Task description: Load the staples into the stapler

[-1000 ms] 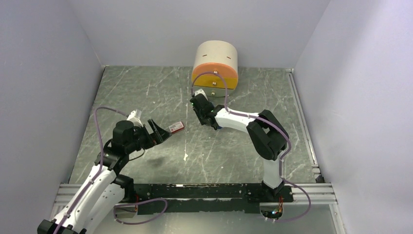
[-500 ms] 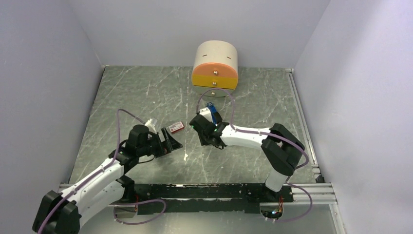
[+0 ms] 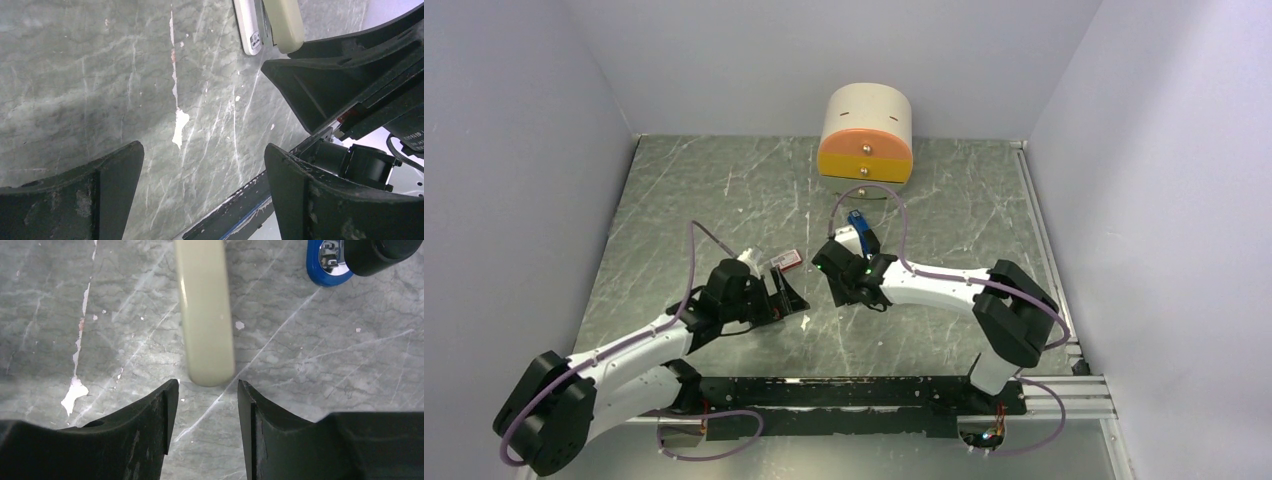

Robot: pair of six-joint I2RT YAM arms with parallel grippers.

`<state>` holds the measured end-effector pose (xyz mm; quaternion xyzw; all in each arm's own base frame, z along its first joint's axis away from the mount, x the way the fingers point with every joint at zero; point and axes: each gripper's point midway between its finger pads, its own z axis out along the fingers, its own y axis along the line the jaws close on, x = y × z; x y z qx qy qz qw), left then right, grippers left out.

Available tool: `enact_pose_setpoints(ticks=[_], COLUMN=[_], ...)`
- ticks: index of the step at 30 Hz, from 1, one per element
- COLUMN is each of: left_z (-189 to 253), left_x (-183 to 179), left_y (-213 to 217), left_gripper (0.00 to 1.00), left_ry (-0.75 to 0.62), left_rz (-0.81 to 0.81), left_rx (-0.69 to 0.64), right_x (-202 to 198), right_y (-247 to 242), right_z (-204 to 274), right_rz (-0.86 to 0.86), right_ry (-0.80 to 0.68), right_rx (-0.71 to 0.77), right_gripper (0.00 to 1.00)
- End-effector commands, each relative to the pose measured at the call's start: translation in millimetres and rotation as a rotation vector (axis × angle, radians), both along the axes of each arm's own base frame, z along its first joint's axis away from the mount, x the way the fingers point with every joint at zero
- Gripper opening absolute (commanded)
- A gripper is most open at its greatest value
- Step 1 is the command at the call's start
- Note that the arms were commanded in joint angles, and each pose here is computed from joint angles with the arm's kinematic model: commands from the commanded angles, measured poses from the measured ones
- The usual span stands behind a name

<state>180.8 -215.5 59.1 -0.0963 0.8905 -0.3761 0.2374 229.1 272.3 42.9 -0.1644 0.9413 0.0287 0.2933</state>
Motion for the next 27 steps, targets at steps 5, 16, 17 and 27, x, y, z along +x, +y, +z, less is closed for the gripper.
enact_pose_setpoints(ticks=[5, 16, 17, 27], left_z=[15.5, 8.4, 8.7, 8.8], left_x=[13.5, 8.9, 8.9, 11.8], left_y=[-13.6, -19.7, -20.1, -19.7], left_gripper=[0.96, 0.91, 0.90, 0.96], left_ry=[-0.073, -0.049, -0.051, -0.059], left_rz=[-0.001, -0.030, -0.030, -0.017], left_rx=[-0.032, -0.014, -0.016, -0.008], right_x=[7.6, 23.6, 24.3, 28.7], right_y=[8.9, 17.4, 18.1, 23.7], right_z=[5.9, 1.6, 2.7, 11.2], right_rz=[0.056, 0.078, 0.076, 0.079], right_ry=[-0.043, -0.092, -0.096, -0.119], right_rx=[0.004, -0.032, -0.026, -0.001], right_gripper=[0.54, 0.39, 0.39, 0.48])
